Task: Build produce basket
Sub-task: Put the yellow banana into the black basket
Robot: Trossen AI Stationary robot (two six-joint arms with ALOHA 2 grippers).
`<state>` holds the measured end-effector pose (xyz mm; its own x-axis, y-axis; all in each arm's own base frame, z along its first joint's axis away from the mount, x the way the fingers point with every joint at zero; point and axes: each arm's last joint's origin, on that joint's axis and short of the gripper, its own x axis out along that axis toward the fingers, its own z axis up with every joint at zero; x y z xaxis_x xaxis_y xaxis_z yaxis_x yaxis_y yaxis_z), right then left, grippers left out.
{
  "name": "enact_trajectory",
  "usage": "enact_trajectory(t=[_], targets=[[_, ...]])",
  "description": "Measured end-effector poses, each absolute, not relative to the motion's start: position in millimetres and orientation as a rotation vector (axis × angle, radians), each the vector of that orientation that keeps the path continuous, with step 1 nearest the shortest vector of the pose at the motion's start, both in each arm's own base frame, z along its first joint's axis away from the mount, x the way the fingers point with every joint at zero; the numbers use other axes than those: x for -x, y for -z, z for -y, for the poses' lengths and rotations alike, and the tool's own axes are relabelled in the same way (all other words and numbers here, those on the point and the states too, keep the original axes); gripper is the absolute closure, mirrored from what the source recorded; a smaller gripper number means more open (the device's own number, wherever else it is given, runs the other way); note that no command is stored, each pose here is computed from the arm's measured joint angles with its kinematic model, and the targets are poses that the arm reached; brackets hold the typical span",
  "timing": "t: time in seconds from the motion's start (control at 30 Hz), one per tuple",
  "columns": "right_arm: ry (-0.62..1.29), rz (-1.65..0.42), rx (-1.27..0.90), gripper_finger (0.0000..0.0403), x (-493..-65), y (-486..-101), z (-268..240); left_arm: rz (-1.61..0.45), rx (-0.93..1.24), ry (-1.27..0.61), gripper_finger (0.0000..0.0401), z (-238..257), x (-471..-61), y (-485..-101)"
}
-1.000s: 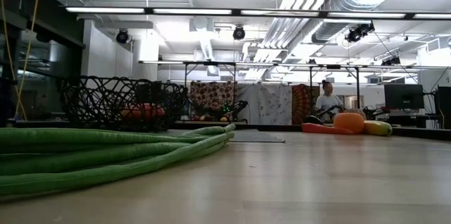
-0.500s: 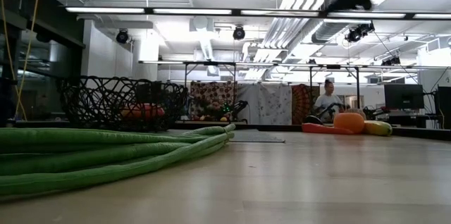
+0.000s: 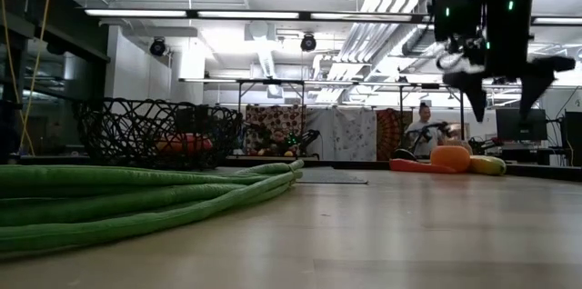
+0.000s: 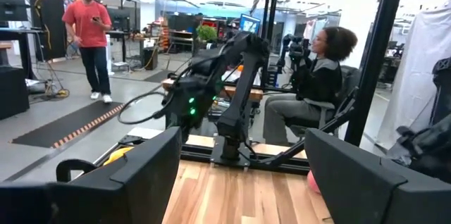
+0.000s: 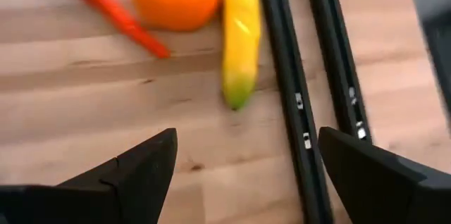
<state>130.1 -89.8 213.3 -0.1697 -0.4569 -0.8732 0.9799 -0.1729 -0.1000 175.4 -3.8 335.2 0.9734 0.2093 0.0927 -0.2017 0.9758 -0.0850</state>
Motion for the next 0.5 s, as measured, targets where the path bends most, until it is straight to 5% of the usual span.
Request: enact_trajectory(t=[0.5], targets=[[1.789, -0.746, -0.987, 0.0072, -122, -146, 143, 0.103, 0.092, -0.207, 0.0112, 4, -175, -335]])
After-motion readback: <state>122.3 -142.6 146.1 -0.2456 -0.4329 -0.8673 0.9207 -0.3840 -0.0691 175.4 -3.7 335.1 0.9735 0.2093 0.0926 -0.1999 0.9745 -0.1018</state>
